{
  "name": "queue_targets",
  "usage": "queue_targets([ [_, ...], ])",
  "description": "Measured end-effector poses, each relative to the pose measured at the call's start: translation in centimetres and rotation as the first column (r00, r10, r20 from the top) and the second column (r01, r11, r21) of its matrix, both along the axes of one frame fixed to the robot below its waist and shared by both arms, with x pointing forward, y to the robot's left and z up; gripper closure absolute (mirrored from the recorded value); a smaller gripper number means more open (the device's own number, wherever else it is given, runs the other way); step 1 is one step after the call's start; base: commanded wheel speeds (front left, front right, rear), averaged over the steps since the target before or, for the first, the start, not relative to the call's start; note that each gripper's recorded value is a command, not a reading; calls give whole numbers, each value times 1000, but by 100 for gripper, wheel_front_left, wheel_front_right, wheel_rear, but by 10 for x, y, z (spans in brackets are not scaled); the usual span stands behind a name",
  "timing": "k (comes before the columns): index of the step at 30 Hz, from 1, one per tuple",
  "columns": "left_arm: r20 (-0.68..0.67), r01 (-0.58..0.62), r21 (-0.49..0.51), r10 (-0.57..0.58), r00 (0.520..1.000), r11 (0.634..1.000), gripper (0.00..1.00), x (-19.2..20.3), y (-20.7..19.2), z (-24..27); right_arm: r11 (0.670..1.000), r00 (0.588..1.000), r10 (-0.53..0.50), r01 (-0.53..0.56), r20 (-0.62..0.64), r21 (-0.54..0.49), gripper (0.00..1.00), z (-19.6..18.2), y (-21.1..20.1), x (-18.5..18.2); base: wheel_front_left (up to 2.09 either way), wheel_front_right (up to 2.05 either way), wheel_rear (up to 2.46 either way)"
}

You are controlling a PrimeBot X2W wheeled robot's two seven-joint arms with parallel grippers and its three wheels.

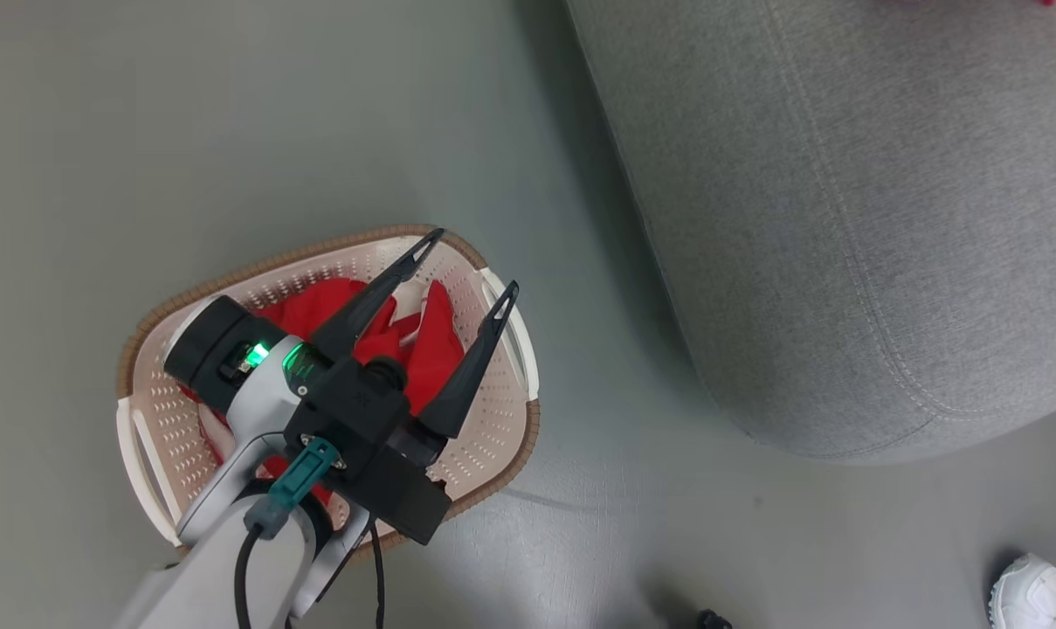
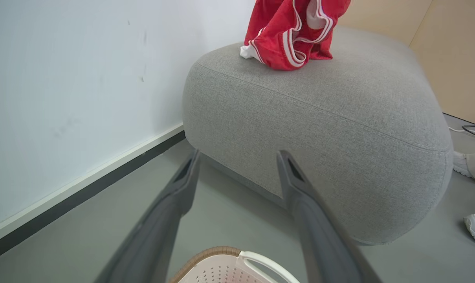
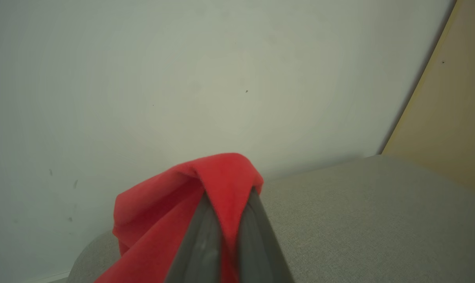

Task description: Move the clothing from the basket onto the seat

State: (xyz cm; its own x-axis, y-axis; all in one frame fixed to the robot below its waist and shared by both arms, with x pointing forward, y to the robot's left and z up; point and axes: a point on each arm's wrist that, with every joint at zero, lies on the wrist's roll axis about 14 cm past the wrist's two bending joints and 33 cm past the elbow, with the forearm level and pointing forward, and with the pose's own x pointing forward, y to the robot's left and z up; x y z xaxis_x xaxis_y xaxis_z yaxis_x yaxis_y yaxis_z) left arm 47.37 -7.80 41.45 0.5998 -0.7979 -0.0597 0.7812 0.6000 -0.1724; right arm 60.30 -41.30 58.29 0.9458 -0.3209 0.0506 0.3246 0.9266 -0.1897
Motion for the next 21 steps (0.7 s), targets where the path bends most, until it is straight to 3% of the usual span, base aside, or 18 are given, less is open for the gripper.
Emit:
queue_targets([
  [7,-42,-7,22,8,999,1000,0,3,6,-23,997,978,-8,25,-210,78,100,-105,17,-9,0,0,0],
  [13,-60,-7,21,8,998,1000,0,2,5,-28,995,962,2,24,-273,92,100,-134,26,-16,0,0,0],
  [14,-61,-7,23,9,998,1000,0,2,5,-28,995,961,1,26,-276,92,90,-135,26,-17,0,0,0],
  [15,-61,-8,24,9,998,1000,0,2,5,-28,996,960,-1,27,-281,89,67,-135,26,-18,0,0,0],
  [16,-59,-10,25,11,998,1000,0,2,5,-28,996,959,1,25,-285,86,55,-136,27,-18,0,0,0],
  [17,-58,-9,26,11,998,1000,0,2,5,-28,996,958,6,20,-285,87,32,-135,28,-18,0,0,0],
  [18,-55,-10,27,11,998,1000,0,2,5,-27,996,958,14,11,-287,85,0,-135,31,-18,0,0,0],
  [21,-48,-11,24,12,999,1000,0,2,5,-24,997,955,30,-9,-294,71,0,-133,35,-18,0,0,0],
])
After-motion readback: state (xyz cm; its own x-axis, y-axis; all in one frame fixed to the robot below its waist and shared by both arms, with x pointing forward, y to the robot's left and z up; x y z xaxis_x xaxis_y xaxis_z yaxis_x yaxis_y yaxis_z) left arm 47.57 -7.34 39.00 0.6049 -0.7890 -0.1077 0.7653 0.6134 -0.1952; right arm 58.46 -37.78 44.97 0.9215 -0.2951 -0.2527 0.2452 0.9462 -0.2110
